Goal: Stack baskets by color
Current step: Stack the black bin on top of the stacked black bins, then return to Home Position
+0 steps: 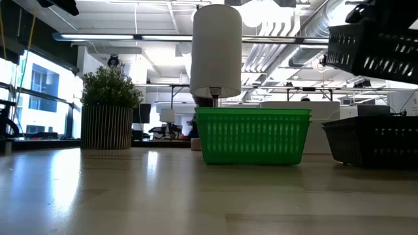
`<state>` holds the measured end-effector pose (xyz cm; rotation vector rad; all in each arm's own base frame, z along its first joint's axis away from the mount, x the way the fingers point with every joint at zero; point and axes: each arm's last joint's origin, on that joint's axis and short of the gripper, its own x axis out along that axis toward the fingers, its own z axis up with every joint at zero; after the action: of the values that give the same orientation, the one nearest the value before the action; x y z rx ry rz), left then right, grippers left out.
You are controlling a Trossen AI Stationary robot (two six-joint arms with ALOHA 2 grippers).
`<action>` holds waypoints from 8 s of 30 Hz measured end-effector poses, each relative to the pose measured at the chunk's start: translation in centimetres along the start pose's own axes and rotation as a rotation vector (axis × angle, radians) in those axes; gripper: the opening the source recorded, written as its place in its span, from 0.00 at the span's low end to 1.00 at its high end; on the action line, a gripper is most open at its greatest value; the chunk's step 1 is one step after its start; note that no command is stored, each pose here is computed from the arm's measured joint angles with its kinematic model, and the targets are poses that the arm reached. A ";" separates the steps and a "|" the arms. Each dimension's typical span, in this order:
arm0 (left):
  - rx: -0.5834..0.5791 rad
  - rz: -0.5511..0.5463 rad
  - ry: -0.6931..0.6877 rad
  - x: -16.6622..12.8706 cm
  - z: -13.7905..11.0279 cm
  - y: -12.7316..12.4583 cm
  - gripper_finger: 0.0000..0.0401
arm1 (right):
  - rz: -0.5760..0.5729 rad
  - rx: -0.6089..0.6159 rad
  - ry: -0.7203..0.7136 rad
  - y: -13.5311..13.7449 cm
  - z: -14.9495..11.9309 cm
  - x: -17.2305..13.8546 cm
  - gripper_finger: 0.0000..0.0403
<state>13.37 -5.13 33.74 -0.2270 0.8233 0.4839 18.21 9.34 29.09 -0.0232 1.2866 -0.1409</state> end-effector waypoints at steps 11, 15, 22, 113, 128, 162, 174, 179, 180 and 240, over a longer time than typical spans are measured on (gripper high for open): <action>0.000 0.000 0.000 0.0 0.0 0.0 0.26 | 0.004 -0.088 0.039 -3.0 0.6 0.0 0.00; 0.000 0.000 0.000 0.0 0.0 0.0 0.26 | 0.061 -0.075 0.065 -3.4 0.8 0.1 0.00; -0.001 0.000 0.000 0.0 0.0 0.0 0.26 | 0.074 -0.067 0.091 -3.9 1.3 0.7 0.00; -0.003 -0.008 0.004 0.0 0.0 0.0 0.26 | 0.221 0.008 0.183 -6.5 -0.6 8.9 0.17; -0.012 -0.009 -0.018 0.7 -0.3 -0.3 0.26 | 0.160 0.108 -0.032 -6.3 -1.0 3.6 0.31; 0.202 -0.452 -0.410 8.7 -7.8 -0.5 0.26 | 0.243 0.144 -0.792 -1.8 -7.9 6.6 0.31; 0.221 -0.516 -0.639 10.6 -11.4 1.7 0.26 | 0.240 0.080 -0.933 -2.5 -9.1 5.2 0.31; 0.231 -0.523 -0.692 11.0 -12.2 2.3 0.26 | 0.234 0.049 -1.016 -3.4 -9.7 4.1 0.31; 0.240 -0.521 -0.706 10.9 -12.3 2.4 0.26 | 0.226 0.045 -1.034 -3.7 -9.9 3.9 0.31; 0.394 -0.524 -0.839 11.0 -13.4 3.4 0.26 | 0.469 -0.120 -1.321 -3.7 -12.9 9.0 0.31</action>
<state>9.42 -3.68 16.63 0.1319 0.0085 -0.1011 7.98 5.42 17.19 0.0748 -0.0434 0.3249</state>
